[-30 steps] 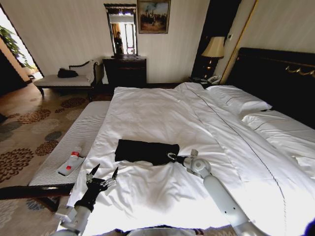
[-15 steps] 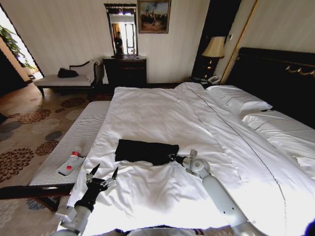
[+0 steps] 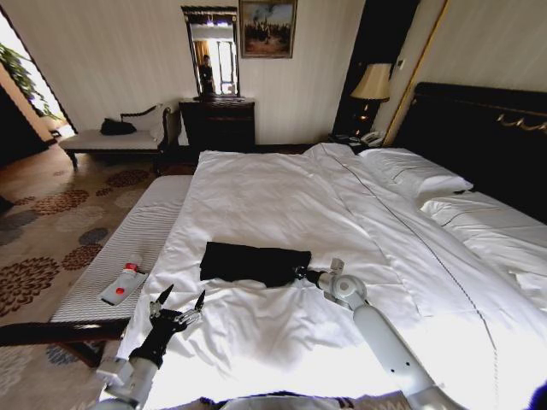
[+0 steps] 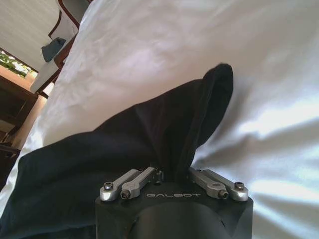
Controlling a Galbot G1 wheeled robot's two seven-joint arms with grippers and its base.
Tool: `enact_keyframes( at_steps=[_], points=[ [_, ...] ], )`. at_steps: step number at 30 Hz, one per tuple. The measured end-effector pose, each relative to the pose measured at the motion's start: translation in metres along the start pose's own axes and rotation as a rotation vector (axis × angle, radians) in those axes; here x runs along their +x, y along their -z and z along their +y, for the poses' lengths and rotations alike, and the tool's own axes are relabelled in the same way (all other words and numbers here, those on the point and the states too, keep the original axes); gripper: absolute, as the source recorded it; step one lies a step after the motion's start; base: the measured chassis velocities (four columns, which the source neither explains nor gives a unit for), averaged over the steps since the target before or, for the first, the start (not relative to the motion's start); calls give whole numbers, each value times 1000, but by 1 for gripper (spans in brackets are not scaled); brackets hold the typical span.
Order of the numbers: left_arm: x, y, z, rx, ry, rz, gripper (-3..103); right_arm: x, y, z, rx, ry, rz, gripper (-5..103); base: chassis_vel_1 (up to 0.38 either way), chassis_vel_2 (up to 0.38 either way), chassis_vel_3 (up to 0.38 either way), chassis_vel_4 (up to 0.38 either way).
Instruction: Fold the clothes on the bed.
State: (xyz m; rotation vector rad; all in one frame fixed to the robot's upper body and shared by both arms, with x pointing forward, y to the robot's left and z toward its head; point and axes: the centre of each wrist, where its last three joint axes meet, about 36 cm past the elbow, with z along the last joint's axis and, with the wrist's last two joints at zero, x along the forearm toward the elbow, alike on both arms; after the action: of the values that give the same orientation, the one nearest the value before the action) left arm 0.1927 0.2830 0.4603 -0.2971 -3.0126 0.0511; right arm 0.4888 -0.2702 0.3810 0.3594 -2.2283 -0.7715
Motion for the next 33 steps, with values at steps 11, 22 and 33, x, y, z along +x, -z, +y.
enact_keyframes(
  at_steps=[11,22,33],
  points=[
    [0,0,0,0,0,0,100,56,30,1,93,-36,-77,7,0,0,0,0],
    [0,0,0,0,0,0,100,105,63,-29,123,-124,-141,7,0,0,0,0],
    [0,0,0,0,0,0,100,112,65,-44,134,-164,-133,7,0,0,0,0]
  ],
)
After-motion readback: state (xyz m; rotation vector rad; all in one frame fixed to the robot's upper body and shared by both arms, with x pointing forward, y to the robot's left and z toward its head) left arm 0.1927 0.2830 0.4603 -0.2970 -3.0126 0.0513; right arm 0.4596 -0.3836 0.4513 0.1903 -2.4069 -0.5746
